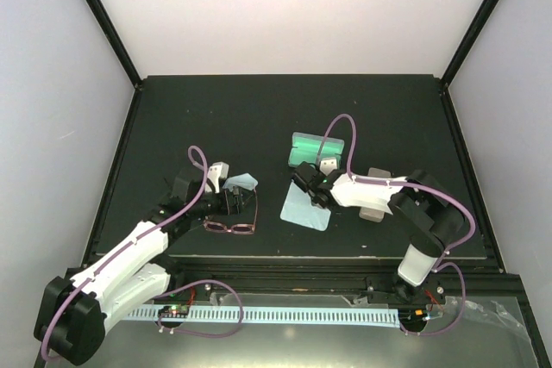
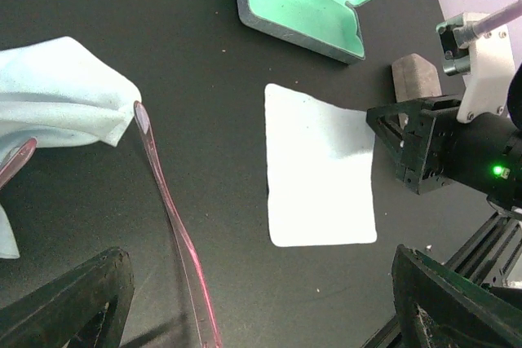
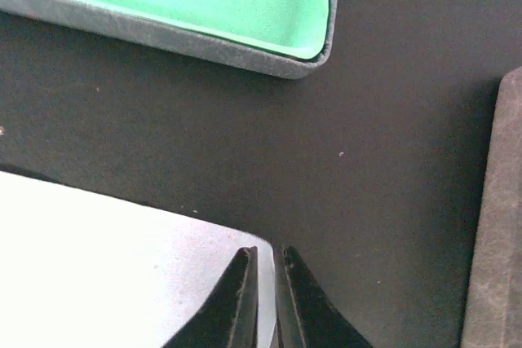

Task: Organize the sunglasses
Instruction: Adjust the glasses cleaning cloth at the center of the board.

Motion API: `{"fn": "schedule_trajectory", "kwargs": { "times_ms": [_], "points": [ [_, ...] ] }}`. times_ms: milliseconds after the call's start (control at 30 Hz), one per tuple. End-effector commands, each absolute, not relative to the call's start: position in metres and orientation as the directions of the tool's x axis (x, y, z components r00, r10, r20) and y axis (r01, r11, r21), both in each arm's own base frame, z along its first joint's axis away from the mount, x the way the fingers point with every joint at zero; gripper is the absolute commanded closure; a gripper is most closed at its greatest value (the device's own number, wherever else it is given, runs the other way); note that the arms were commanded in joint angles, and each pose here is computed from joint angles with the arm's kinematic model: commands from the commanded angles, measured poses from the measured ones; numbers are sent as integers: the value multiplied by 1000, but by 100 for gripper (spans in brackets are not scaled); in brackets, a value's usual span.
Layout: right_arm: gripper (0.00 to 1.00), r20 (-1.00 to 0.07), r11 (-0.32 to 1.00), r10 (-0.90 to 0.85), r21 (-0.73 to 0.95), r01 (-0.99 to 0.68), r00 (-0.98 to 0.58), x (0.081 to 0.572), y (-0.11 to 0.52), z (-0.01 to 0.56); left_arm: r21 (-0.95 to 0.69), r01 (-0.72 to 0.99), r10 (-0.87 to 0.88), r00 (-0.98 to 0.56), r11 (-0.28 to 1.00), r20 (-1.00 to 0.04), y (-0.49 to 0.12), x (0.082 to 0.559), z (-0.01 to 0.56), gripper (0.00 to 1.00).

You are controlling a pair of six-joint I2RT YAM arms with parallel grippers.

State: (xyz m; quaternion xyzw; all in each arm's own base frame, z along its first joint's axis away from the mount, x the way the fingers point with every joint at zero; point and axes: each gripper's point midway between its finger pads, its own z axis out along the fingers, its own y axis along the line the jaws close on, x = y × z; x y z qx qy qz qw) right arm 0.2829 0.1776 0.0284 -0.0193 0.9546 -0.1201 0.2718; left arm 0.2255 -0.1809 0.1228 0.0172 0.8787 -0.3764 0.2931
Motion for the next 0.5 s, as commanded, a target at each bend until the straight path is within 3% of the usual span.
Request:
{"fn": "schedule_trajectory", "kwargs": {
  "times_ms": [0, 67, 233, 467],
  "points": [
    [81, -576, 979, -74, -199, 52, -814, 296, 185, 51, -662, 270, -195, -819, 699, -540, -186, 228, 131, 13],
    [70, -576, 983, -69, -180, 44, -815, 295, 187, 56, -658, 269, -198, -815, 703, -545, -185, 229, 132, 13],
    [59, -521, 991, -135, -58, -123, -843, 278, 223, 60, -624, 256, -216, -787, 738, -578, -176, 235, 140, 13],
    [58, -418, 871, -310, 237, -431, -854, 237, 311, 57, -590, 236, -263, -726, 772, -635, -161, 241, 157, 13]
  ]
}}
